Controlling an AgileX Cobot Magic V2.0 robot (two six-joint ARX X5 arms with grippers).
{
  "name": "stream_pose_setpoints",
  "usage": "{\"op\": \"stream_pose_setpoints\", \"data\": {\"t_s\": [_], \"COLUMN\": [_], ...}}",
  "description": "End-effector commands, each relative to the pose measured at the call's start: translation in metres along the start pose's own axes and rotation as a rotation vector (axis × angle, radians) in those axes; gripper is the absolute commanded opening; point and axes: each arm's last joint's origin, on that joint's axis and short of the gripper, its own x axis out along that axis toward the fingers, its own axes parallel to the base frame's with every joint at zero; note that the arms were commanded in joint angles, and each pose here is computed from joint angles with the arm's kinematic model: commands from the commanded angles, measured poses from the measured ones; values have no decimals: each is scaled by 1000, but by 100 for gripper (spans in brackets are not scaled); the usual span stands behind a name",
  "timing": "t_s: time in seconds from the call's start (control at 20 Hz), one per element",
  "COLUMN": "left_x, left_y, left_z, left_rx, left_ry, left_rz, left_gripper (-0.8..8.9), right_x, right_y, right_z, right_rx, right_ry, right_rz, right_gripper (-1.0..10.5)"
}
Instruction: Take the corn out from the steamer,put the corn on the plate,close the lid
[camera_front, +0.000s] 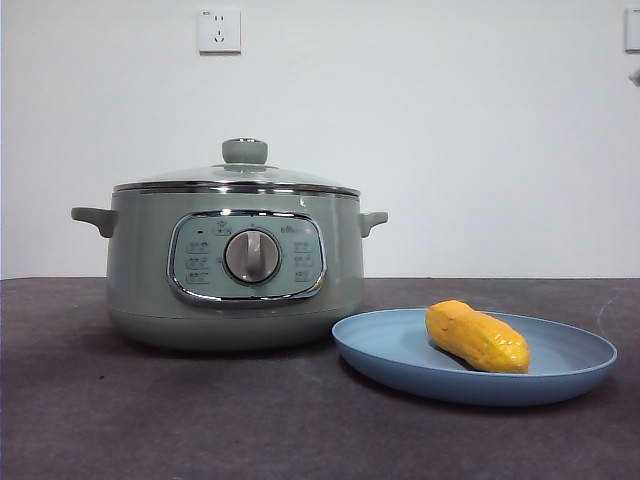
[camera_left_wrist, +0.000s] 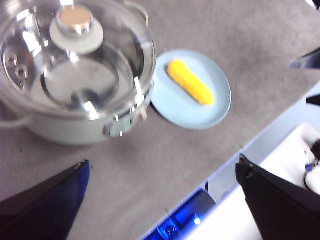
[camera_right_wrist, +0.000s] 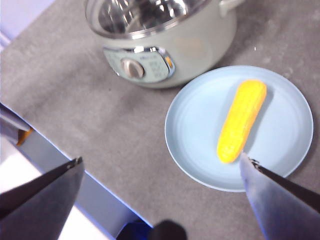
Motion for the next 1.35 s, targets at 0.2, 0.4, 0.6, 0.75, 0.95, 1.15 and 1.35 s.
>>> {"op": "stream_pose_setpoints", "data": {"t_s": [0.2, 0.4, 0.6, 0.75, 0.95, 1.15, 1.35], "left_x": [0, 0, 0, 0, 0, 0, 0], "left_y": [-1, -1, -1, -1, -1, -1, -1], "left_z": [-7, -8, -7, -7, -6, -6, -6], "left_rx": [2, 3, 13, 14, 15, 16, 16], "left_ry": [67, 74, 70, 67, 60, 57, 55], "left_rz": [-4, -4, -1, -1, 1, 1, 1], "left_gripper": [146, -8, -8, -3, -3, -3, -3], "right_x": [2, 2, 2, 2, 2, 2, 2], "right_y": [-1, -1, -1, -1, -1, -1, -1], "right_z": [-4, -6, -6, -6, -6, -6, -6], "right_rx": [-5, -2, -1, 0, 0, 0, 0], "right_ry": [34, 45, 47, 47, 47, 47, 47], "right_rz": [0, -1, -4, -6, -6, -7, -6], "right_gripper": [185, -11, -11, -9, 2, 2, 2]}}
